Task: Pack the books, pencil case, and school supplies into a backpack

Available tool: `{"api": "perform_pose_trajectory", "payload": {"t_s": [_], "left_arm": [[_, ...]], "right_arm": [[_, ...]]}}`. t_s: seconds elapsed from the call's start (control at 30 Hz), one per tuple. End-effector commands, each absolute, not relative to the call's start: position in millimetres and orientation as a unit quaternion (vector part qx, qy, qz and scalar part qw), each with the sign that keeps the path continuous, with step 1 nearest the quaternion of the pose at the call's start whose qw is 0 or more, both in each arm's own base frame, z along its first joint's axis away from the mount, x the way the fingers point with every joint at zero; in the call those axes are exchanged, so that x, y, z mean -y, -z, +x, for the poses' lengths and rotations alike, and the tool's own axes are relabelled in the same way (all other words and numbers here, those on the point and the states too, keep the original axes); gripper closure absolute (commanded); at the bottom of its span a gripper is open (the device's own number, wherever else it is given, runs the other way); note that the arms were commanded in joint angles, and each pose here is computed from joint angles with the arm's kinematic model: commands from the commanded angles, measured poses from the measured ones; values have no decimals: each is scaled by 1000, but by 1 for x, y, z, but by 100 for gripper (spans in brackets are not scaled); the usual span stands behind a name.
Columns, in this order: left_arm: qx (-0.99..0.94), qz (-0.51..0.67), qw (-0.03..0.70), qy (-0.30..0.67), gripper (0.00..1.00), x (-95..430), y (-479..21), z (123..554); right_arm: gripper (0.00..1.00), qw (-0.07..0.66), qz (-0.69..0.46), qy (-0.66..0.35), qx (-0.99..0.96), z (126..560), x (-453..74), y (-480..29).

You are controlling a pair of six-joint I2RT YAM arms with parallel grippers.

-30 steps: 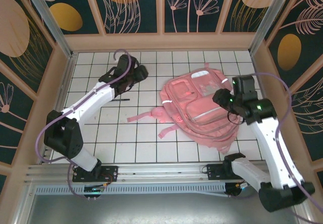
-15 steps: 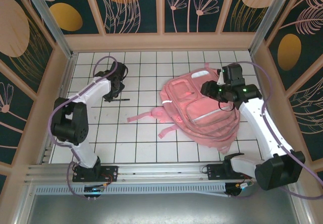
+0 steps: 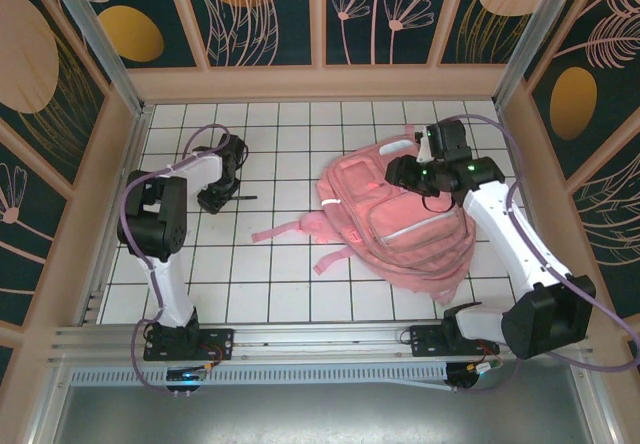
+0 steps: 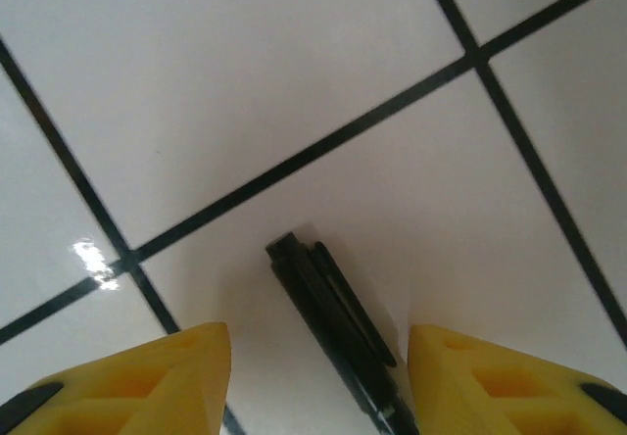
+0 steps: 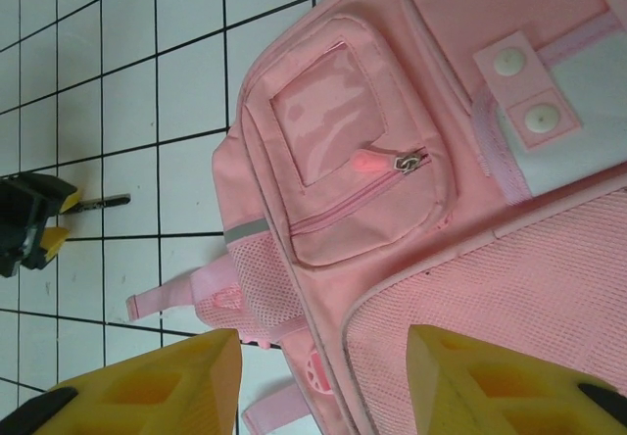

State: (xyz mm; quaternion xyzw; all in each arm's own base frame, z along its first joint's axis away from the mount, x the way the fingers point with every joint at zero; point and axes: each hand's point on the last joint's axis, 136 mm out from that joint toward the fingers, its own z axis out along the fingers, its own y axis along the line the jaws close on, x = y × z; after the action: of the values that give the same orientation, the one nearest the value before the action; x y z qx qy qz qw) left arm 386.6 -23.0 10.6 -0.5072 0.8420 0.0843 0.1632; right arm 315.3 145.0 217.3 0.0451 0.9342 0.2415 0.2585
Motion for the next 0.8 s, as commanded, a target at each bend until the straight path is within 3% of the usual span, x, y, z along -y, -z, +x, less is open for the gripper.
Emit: {"api": "perform_pose_trajectory", "payload": {"t_s": [0.0, 0.17, 0.33, 0.5, 0.77], "left_arm": [[-841, -520, 125, -79, 60, 28, 14, 377], [-835, -533, 101, -89, 81, 26, 24, 347], [-848, -519, 96, -54, 94, 33, 14, 335], [-870, -484, 92, 29, 97, 57, -15, 337], [-908, -377, 127, 130, 100, 97, -71, 336]], "right_arm": [[53, 281, 26, -257, -924, 322, -157, -237], [53, 283, 22, -259, -923, 321, -167, -240], [54, 261, 16, -283, -923, 317, -191, -229], [53, 185, -90, -263, -942, 295, -252, -177], [42, 79, -175, -440, -877, 256, -374, -150]]}}
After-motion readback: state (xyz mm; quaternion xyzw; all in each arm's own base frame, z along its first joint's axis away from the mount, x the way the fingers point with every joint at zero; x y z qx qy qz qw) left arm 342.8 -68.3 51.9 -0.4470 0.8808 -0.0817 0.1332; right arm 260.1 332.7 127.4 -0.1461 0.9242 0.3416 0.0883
